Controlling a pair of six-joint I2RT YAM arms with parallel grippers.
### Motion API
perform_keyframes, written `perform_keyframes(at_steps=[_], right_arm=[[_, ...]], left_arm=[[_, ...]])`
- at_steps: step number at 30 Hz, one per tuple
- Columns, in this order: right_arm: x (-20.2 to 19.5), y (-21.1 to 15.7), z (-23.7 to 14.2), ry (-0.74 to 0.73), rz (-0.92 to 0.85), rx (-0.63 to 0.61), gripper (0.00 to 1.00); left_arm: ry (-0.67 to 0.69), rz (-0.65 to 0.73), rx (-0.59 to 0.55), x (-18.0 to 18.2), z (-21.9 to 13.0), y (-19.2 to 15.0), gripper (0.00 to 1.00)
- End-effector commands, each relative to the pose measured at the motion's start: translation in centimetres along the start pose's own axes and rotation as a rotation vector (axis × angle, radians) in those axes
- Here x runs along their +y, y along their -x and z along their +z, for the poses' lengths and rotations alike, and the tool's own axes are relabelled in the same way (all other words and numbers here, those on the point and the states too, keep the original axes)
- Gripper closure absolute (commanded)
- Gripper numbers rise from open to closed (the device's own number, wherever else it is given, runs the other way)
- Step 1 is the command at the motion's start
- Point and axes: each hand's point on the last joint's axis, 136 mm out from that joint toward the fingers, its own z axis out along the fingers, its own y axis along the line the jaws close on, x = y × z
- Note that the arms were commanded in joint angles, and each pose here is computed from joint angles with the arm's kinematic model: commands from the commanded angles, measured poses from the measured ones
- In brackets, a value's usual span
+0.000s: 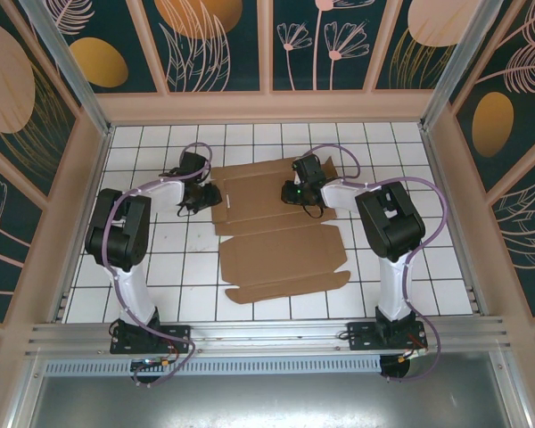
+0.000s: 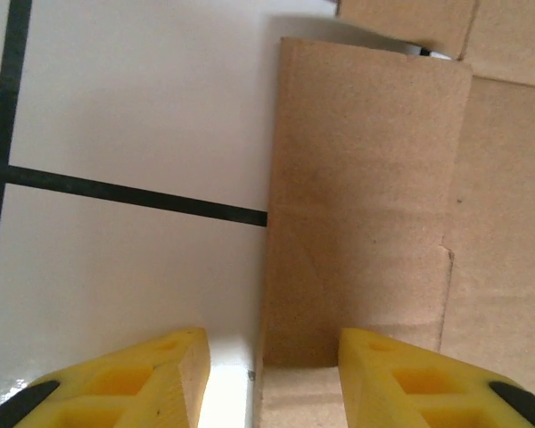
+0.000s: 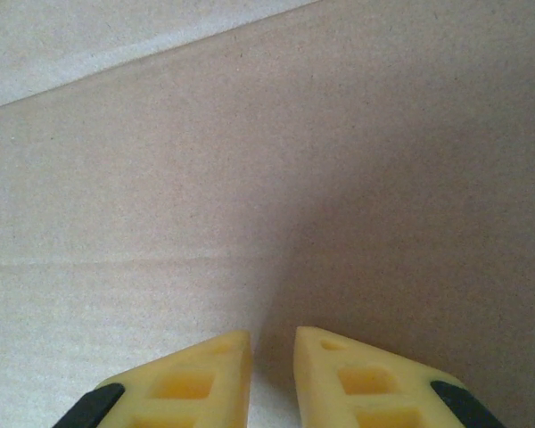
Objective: Fold the paper box
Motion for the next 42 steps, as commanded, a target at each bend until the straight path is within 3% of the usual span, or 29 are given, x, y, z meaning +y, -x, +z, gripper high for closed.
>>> perform_keyframes(at_steps=[1, 8, 12, 16, 20, 27, 34, 42], right_arm=[[-2.7, -6.6, 1.4, -0.098, 0.018, 0.208, 0.78], [0.8, -2.2, -3.6, 0.006, -0.029, 0.112, 0.74], [0.8, 1.0, -8.0, 0.03, -0.018, 0.02, 0.68], [-3.8, 3.6, -11.8, -0.106, 0.015, -0.071, 0.67], [-10.2, 5.4, -14.9, -0.352, 0.056, -0.152, 0.7], [-14.1, 6.0, -13.4, -0.519, 0.036, -0.098, 0.69], [-14.0, 6.0, -10.0, -0.464, 0.003, -0.008, 0.7], [-13.3, 5.7, -8.3, -0.477, -0.058, 0.032, 0.87]], left_arm=[[0.023, 0.018, -0.012, 0.1, -0.4, 0.3, 0.57], [0.019, 0.03, -0.177, -1.2, -6.6, 3.8, 0.52], [-0.073, 0.011, -0.233, -3.0, -9.7, 4.6, 0.49], [-0.151, 0.008, -0.249, -4.3, -11.0, 4.4, 0.47], [-0.153, 0.002, -0.229, -4.1, -10.0, 3.7, 0.46], [-0.157, -0.029, -0.228, -3.8, -9.5, 3.5, 0.44], [-0.191, -0.042, -0.209, -4.0, -9.0, 2.8, 0.44], [-0.209, -0.041, -0.204, -4.4, -9.1, 2.8, 0.44]])
